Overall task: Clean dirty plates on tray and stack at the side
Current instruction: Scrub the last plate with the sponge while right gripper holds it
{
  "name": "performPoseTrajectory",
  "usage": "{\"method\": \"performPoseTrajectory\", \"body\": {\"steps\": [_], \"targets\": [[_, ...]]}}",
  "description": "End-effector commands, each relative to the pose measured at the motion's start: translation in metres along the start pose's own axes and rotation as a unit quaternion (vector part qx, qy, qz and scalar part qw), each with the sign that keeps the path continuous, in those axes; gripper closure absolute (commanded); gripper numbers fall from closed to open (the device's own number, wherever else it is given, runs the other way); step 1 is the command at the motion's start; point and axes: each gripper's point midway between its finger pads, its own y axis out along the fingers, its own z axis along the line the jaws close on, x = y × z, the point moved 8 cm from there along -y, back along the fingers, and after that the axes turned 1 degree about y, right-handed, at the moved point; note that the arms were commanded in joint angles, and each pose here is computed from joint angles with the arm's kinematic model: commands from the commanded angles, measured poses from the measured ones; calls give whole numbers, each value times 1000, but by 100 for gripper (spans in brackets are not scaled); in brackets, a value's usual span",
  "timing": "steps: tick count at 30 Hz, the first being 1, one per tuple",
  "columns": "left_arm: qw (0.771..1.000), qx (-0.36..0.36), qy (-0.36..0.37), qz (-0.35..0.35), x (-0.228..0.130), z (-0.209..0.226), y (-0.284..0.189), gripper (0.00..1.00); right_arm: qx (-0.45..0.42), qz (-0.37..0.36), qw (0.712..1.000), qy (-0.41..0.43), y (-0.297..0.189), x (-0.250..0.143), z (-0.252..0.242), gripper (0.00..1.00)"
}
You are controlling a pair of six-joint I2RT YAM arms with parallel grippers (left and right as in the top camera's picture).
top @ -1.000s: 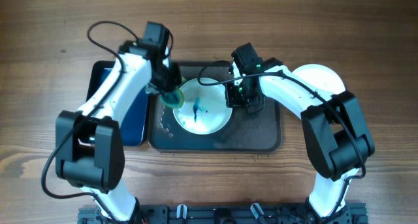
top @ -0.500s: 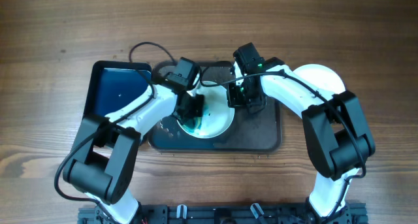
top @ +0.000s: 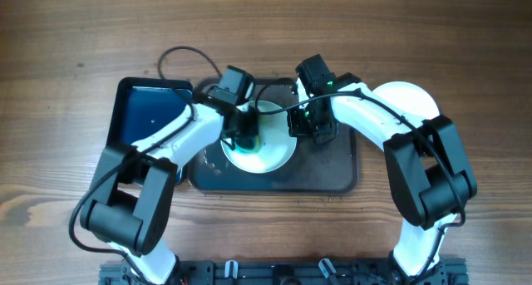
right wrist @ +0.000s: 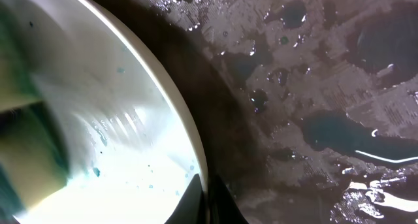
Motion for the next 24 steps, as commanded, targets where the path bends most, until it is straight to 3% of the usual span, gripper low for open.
{"method": "performPoseTrajectory", "body": {"steps": [1, 4, 5, 6, 7, 9, 11, 13, 16, 18, 20, 24], "targets": [[985, 114, -122, -37, 7, 29, -2, 96, -1, 15, 1000, 1, 10, -3, -1, 96], [989, 108, -99, 19, -8, 29, -3, 96, -1, 15, 1000, 1, 10, -3, -1, 96], [994, 65, -70, 49, -13, 21, -2, 96, -1, 14, 1000, 1, 10, -3, -1, 96], [995, -23, -19, 90, -20, 5, -2, 96, 0, 14, 1000, 1, 10, -3, -1, 96], [982, -138, 38, 125, -27, -14, -7, 96, 0, 13, 1000, 1, 10, -3, 0, 96], [941, -286, 101, 149, -35, -37, -20, 96, -3, 23, 1000, 4, 9, -6, -2, 96], [935, -305, 106, 148, -35, -40, -22, 96, -9, 36, 999, 8, 9, -11, -3, 96], [943, -286, 107, 135, -31, -38, -19, 96, -12, 43, 999, 3, 9, -13, -4, 96], [985, -139, 48, 90, -16, -16, -5, 96, -9, 39, 999, -2, 9, -11, -4, 96], [997, -36, 32, 55, -9, 2, -1, 96, -9, 38, 999, -2, 9, -11, -4, 96], [998, 51, 7, 22, -3, 17, 0, 96, -9, 37, 999, -3, 9, -11, -3, 96], [987, 144, -75, -6, -3, 35, -4, 96, -7, 33, 999, -4, 9, -9, -3, 96]]}}
